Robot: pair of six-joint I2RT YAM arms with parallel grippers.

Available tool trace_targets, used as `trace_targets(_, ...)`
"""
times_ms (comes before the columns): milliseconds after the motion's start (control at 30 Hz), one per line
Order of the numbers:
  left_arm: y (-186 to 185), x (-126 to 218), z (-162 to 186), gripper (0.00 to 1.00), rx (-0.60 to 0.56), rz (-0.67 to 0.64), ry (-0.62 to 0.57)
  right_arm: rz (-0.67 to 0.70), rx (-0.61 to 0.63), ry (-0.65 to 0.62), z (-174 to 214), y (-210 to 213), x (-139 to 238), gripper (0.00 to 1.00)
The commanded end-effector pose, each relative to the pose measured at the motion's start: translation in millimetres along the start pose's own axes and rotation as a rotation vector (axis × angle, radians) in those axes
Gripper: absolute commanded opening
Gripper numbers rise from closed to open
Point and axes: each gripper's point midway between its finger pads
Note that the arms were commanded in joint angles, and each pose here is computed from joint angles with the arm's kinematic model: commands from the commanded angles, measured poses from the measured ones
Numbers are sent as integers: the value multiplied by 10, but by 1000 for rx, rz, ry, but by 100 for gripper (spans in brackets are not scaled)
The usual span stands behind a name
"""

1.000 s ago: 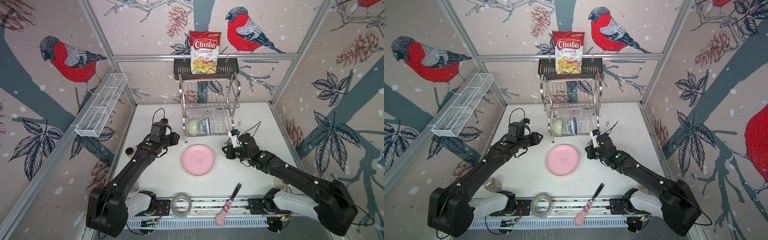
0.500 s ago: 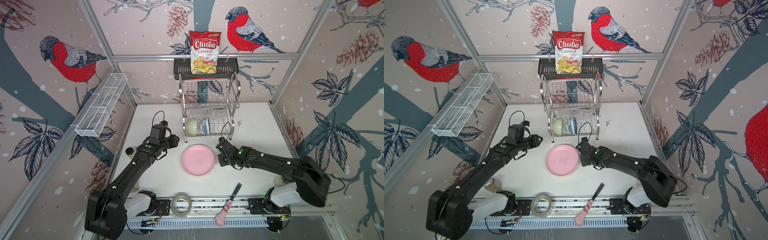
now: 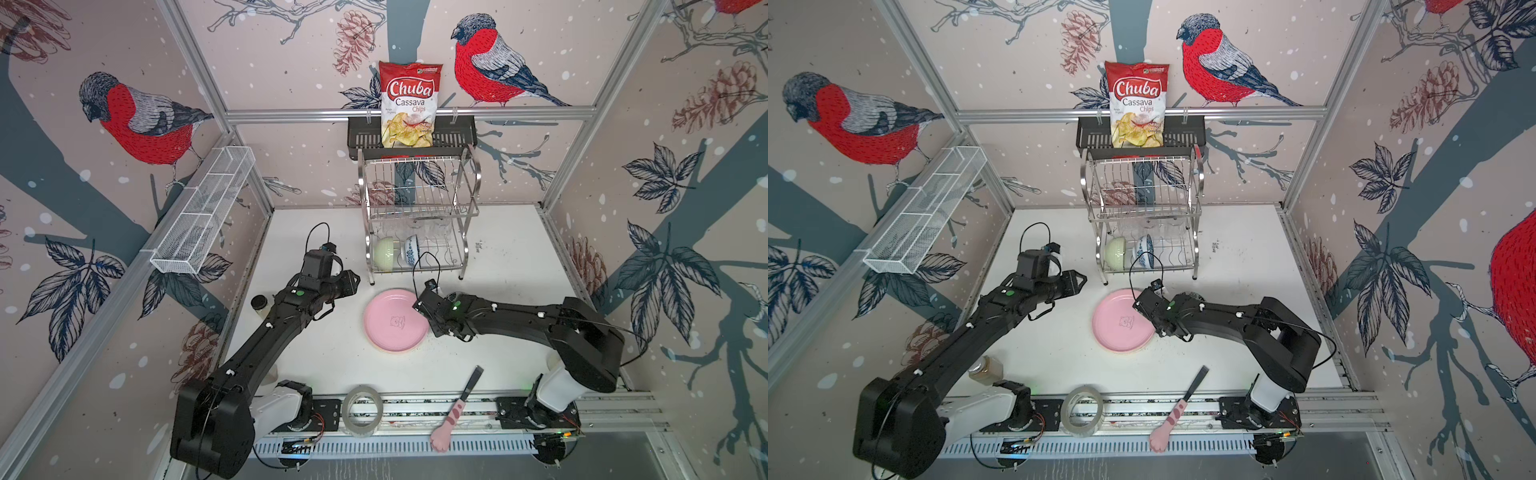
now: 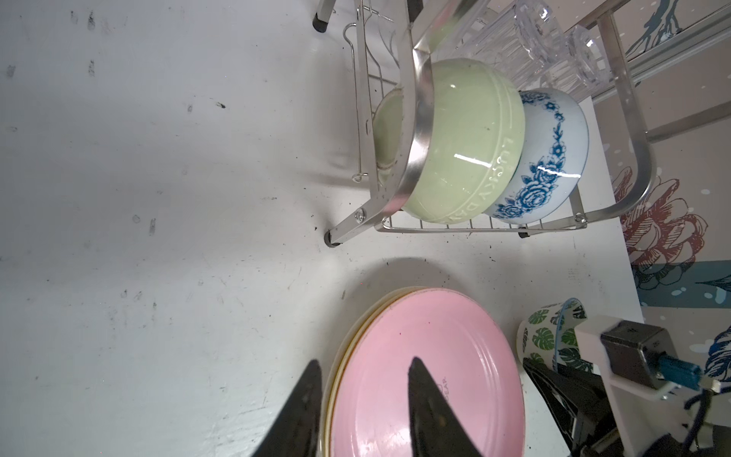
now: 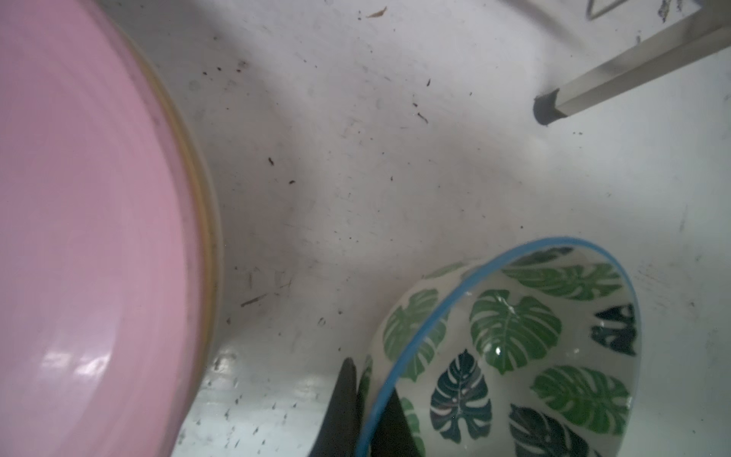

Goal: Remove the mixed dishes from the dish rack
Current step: 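Pull the leaf-pattern bowl out of the rack toward the robot with right gripper, then set the leaf-pattern bowl on the table beside the plates and release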

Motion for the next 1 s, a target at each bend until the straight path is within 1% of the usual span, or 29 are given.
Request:
trace_targets(0,-29,-5,-39,39,-9,12,-11,-41,14,92,224,89,-35,11)
trace_targets(100,-30,-7,-48,40,-8,12,-12,-51,20,95,234,116,-45,18)
trace_targets(333,-26,-19,-46,40,-5,11,-9,-68,27,96,239,144,-37,27)
trace_targets(433,-34,-22,-55,40,-6,11,-7,-105,18,73,178,178,39,32)
trace_targets(500,-33,-32,-62,41,-5,8,-5,-153,5,41,91,212,126,35)
trace_targets(633,-49,-51,-92,46,-4,10,-3,-273,-44,-17,-81,235,291,37)
trace_targets(733,-62,-72,-110,47,-2,13,2,-397,-101,-76,-236,214,444,38)
trace_targets(867,-86,-105,-162,48,-5,15,0,-552,-183,-218,-539,99,685,40)
trace_targets(933,-107,-124,-210,52,-7,18,-5,-611,-221,-297,-686,4,795,41)
trace_targets(967,-118,-135,-234,56,-8,18,-6,-629,-239,-339,-767,-58,839,41)
Point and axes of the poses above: each gripper's point midway between its finger pads, its own x axis back along the fingers, its own y axis along the line the jaws close on, z = x × y, and after that the axes turned 2 degrees about x, right-handed
